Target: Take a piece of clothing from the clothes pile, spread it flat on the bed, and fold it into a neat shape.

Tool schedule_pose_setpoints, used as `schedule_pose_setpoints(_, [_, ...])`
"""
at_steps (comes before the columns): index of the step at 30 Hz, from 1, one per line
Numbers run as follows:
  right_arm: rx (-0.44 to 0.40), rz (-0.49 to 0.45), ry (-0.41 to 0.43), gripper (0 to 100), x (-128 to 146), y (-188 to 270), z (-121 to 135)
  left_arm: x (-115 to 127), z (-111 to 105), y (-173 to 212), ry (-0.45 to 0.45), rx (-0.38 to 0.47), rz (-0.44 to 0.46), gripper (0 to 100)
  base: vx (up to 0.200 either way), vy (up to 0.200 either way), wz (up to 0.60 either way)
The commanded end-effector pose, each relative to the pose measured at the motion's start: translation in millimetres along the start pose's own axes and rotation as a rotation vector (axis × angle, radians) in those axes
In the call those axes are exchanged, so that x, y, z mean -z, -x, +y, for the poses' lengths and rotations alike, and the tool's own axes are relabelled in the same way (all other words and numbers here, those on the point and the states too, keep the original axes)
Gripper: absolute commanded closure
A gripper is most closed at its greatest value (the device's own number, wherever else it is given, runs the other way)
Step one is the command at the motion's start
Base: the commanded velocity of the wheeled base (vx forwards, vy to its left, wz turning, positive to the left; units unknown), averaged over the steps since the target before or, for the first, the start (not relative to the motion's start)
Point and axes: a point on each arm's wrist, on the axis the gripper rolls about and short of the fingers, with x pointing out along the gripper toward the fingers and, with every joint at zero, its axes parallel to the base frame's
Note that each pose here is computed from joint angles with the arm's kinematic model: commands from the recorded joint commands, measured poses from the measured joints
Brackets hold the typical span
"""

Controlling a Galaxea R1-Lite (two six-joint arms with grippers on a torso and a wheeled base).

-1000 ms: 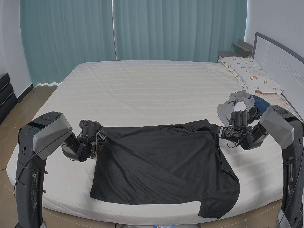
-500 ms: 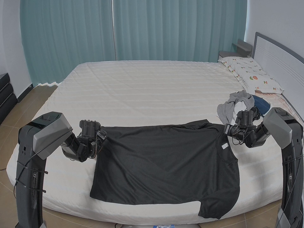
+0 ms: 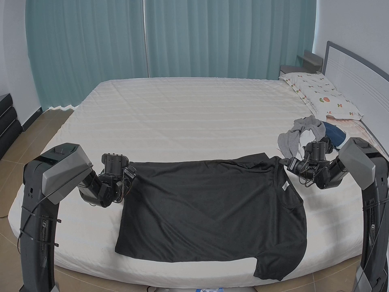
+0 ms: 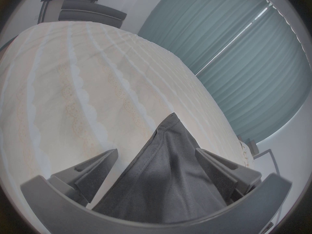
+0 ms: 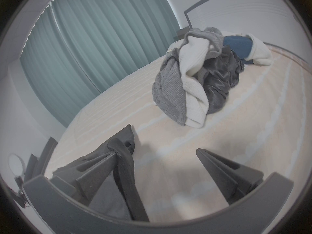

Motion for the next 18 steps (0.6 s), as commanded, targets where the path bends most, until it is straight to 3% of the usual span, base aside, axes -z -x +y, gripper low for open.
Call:
schedule_pose_setpoints(1, [-0.008, -0.004, -0.037, 0, -13, 20, -2, -7, -6, 6, 0.049, 0.022, -0.001, 0, 0.000, 0.000, 0.00])
schedule_pose_setpoints(11, [0.051, 0.015, -0.054, 0, -6, 30, -14, -11, -7, 9, 0.058, 0.030, 0.005, 0, 0.000, 0.000, 0.00])
schedule_pose_setpoints(18, [0.048, 0.065, -0.071, 0, 5, 46, -9, -16, -8, 20, 0.100, 0.047, 0.025, 0, 0.000, 0.000, 0.00])
